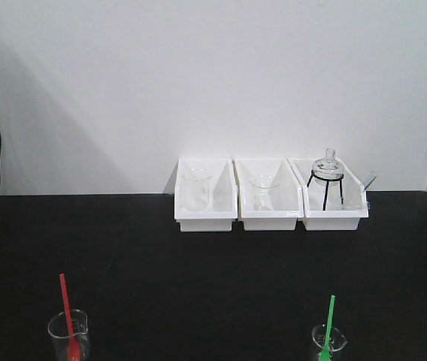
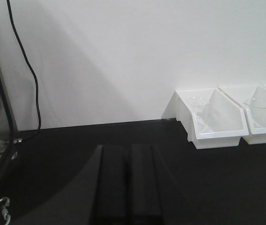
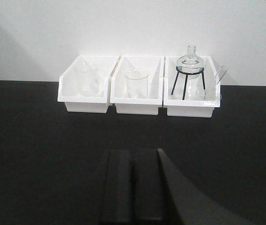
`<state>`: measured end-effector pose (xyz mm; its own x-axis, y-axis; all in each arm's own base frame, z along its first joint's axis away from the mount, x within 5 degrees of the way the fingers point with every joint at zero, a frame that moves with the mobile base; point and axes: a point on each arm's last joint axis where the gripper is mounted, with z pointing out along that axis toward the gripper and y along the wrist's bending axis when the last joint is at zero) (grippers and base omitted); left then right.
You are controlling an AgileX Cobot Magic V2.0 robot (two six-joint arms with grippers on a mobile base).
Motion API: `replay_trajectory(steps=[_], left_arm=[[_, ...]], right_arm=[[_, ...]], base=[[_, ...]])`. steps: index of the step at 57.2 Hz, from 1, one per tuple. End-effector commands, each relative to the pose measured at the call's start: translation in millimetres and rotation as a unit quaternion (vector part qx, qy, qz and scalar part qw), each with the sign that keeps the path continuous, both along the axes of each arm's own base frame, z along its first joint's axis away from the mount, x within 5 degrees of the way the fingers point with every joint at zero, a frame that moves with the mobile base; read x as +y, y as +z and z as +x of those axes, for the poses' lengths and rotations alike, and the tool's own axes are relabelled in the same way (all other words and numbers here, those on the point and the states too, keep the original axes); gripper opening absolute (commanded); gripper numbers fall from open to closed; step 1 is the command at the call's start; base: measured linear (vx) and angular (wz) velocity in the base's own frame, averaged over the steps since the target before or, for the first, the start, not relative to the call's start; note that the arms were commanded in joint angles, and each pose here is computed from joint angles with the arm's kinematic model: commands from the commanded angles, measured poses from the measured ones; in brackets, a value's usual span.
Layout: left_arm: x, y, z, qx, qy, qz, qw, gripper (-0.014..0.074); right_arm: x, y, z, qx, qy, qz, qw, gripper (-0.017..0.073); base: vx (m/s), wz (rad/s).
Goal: Sort red and green spoons into left cabinet
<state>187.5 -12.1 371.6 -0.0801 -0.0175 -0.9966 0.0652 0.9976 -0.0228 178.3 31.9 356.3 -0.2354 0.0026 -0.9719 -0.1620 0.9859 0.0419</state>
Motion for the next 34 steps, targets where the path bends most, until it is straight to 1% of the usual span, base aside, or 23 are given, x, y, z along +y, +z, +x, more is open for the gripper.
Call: replay_trajectory(steps=[1,5,6,16,20,24,27,34], left_arm=[[-0.2,23.0,-2.5,-0.067,0.002,-0.012,0.998,0.0207],[-0.2,22.9,-2.5,-0.066,0.002,-0.012,0.998,0.0287],[-0.2,22.8,-2.5,-0.066,0.002,-0.012,0.998,0.0306],[-0.2,22.6,-2.5,-0.065,0.001,-0.012,0.998,0.0517],[-0.2,22.6,-2.5,-0.065,0.001,-0.012,0.998,0.0575],[-0.2,22.6,-2.5,-0.065,0.001,-0.012,0.998,0.0606],[-0.2,22.6,-2.5,-0.065,0.001,-0.012,0.998,0.0617],[-0.2,22.2,-2.5,-0.063,0.001,-0.012,0.998,0.0607]], right_arm=[[-0.6,20.3,-0.4,-0.056,-0.001,0.008,0.998,0.0182],[-0.6,19.9,-0.4,-0.053,-0.001,0.008,0.999,0.0264],[-0.6,19.9,-0.4,-0.053,-0.001,0.009,0.999,0.03],[0.1,19.9,-0.6,-0.049,-0.001,0.034,0.998,0.0592],[0.4,19.9,-0.6,-0.047,-0.002,0.043,0.998,0.068],[0.7,19.9,-0.7,-0.045,-0.002,0.054,0.998,0.0732],[1.1,18.3,1.4,-0.041,-0.002,0.054,0.998,0.073],[3.7,11.2,15.8,-0.014,-0.003,0.049,0.999,0.0714]], base=[[0.0,0.0],[0.0,0.0],[0.0,0.0],[0.0,0.0],[0.0,0.0],[0.0,0.0],[0.0,0.0],[0.0,0.0]])
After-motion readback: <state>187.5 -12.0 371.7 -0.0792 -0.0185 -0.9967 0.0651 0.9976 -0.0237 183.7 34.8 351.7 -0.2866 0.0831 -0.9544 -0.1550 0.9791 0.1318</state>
